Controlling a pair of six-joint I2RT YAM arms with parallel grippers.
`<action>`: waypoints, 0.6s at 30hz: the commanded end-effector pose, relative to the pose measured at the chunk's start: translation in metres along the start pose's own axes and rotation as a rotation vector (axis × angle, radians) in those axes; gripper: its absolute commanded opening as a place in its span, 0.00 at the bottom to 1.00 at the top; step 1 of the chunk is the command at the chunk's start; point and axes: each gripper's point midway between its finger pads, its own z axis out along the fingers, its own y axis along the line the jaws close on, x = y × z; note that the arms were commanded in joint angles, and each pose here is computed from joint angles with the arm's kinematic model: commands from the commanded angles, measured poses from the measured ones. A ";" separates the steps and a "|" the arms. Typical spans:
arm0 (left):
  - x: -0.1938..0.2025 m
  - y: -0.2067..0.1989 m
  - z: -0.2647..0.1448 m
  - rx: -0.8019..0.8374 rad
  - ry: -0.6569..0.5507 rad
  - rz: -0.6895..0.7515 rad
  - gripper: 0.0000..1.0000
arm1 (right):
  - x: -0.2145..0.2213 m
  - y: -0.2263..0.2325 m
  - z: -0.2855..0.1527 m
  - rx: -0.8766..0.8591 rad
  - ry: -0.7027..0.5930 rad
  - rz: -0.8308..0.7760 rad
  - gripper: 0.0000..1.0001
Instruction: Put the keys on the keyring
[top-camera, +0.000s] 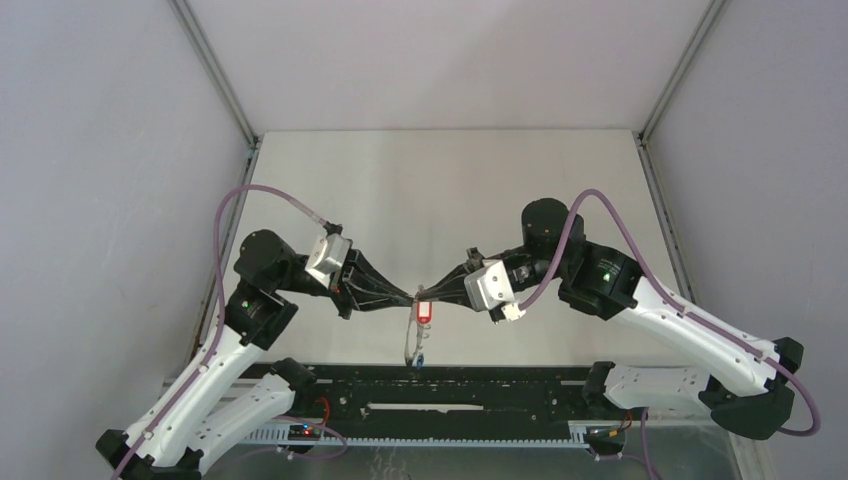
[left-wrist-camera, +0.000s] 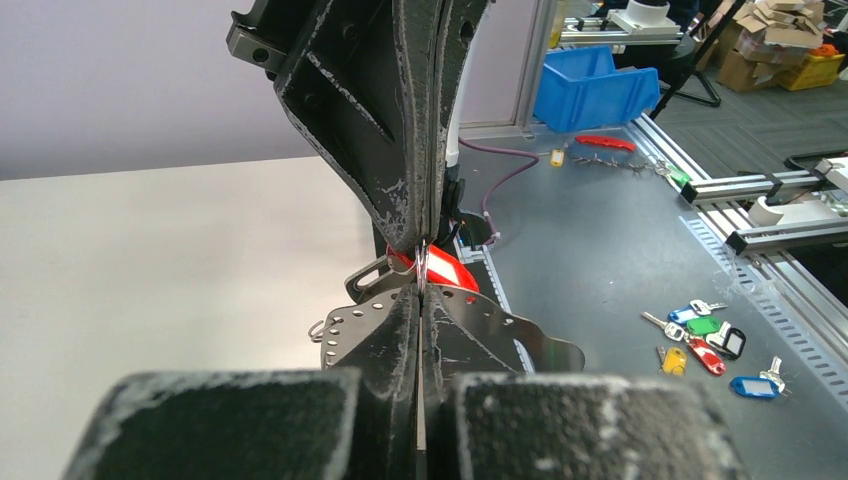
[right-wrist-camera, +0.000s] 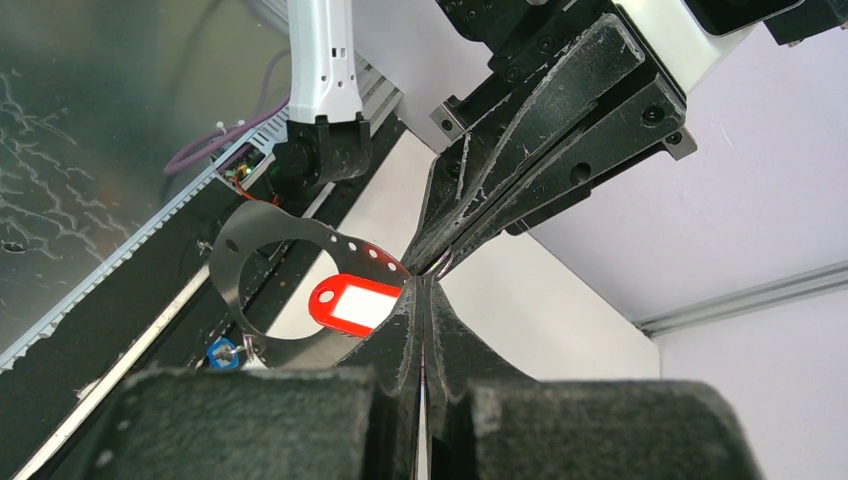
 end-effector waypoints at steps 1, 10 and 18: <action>-0.011 -0.002 0.000 -0.006 -0.019 0.051 0.00 | -0.025 -0.009 -0.008 0.030 -0.031 -0.064 0.00; -0.011 -0.003 0.000 -0.006 -0.018 0.049 0.00 | -0.030 -0.009 -0.009 0.031 -0.044 -0.071 0.00; -0.012 -0.003 0.000 -0.006 -0.019 0.054 0.00 | -0.030 -0.011 -0.006 0.021 -0.049 -0.070 0.00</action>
